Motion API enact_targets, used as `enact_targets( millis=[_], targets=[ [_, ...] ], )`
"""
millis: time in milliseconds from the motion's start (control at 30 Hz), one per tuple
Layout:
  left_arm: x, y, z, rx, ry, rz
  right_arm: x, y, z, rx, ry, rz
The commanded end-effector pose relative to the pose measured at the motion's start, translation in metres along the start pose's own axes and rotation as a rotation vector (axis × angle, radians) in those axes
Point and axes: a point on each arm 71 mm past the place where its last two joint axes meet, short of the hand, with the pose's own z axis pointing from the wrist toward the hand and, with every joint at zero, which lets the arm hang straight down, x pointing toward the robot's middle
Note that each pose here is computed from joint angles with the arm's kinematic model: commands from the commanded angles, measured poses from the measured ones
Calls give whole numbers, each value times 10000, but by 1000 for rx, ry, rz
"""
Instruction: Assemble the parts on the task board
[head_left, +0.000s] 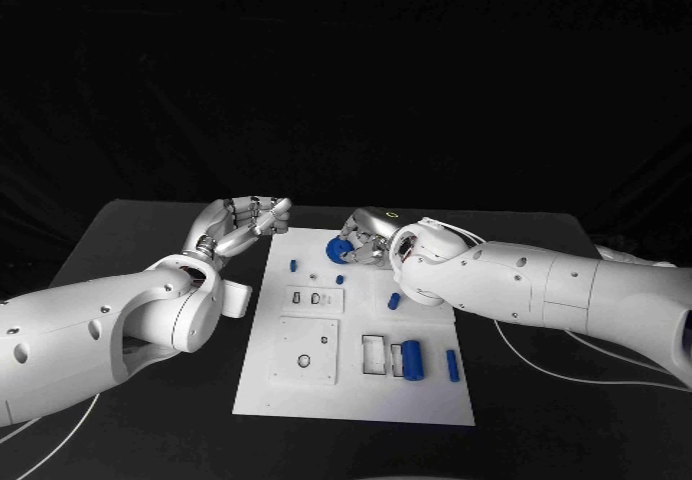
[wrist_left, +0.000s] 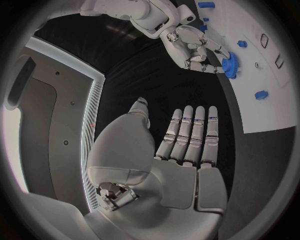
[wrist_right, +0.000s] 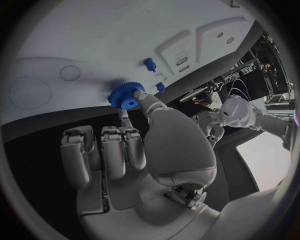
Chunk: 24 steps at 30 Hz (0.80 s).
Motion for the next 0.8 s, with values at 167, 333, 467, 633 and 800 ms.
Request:
enact_targets(
  millis=[167, 333, 467, 633, 800],
  targets=[
    [13, -22, 6, 16, 6, 0, 23, 19, 23, -7, 20, -18],
    [13, -23, 4, 16, 6, 0, 27, 22, 33, -6, 21, -19],
    [11, -23, 3, 16, 5, 0, 31, 21, 39, -5, 22, -20],
    [11, -23, 2, 16, 5, 0, 34, 19, 51, -2, 23, -22],
    [13, -24, 1, 16, 5, 0, 46, 32, 69, -3, 19, -23]
  ],
)
